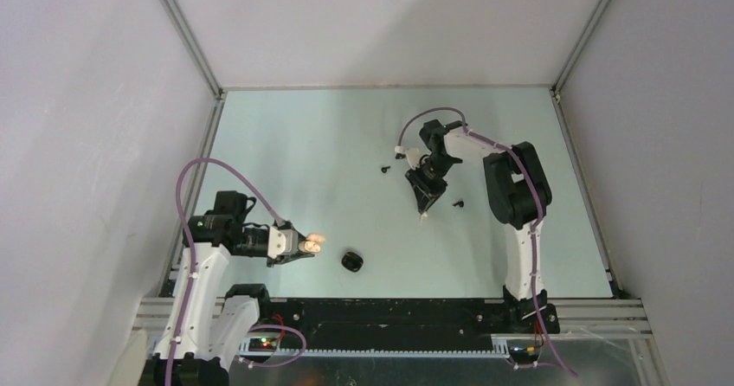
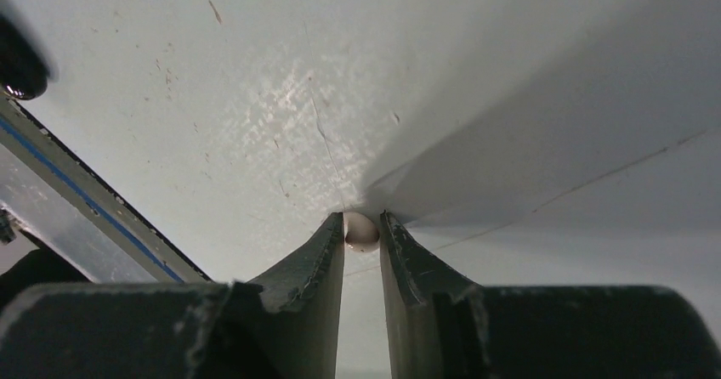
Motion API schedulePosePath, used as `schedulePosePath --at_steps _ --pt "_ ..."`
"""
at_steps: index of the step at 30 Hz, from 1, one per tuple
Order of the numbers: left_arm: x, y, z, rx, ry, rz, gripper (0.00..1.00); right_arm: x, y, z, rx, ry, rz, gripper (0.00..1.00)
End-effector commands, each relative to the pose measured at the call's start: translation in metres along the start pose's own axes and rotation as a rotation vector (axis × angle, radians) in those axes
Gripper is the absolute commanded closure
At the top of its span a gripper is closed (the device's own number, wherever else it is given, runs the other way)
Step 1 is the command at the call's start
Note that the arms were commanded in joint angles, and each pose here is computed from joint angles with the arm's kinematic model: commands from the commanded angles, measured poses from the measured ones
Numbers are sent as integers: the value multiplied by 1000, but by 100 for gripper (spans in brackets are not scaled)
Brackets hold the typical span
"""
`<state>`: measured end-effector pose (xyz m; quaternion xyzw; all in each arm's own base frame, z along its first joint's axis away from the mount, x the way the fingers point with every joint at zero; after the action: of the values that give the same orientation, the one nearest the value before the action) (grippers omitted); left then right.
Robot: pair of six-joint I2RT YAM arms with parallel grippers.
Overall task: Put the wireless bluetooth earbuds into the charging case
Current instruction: Pick up the earbud from the center of the board.
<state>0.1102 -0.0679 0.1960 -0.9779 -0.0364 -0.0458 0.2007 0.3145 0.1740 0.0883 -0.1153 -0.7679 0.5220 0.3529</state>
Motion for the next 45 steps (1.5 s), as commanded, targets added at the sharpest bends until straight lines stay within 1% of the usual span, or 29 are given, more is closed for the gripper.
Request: schedulePosePath --at_steps 1,10,14,18,22,30,39,45 --pt "2 -2 -13 -41 47 -9 96 4 -12 8 -23 34 -4 72" --pt "2 -2 -13 -43 50 -8 96 13 -18 19 -44 46 -51 70" --pt "1 -2 -12 -43 51 -6 96 17 -19 22 -55 43 -74 68" --pt "1 -2 -13 -42 52 -6 96 16 -22 21 -88 0 -85 66" --pt "0 -2 -13 -44 55 -6 96 7 -23 20 -99 -26 -44 65" --pt "0 -2 -13 -43 56 -6 96 -1 -13 22 -87 -26 -31 65" --pt "0 -2 -13 -43 53 -5 96 9 -10 24 -110 -38 -144 67" --pt "0 -2 -13 -43 55 -6 96 10 -8 27 -103 -31 -160 68"
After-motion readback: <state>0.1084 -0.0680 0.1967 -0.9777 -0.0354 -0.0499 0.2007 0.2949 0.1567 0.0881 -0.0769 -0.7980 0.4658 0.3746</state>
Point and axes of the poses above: each gripper's point midway between its finger pads, its own y axis out along the fingers, its own x axis along the line the jaws close on, z = x × y, the point moved 8 cm from there along -y, back along the fingers, and after that the axes turned 6 degrees about -y, right-handed, at the moved point
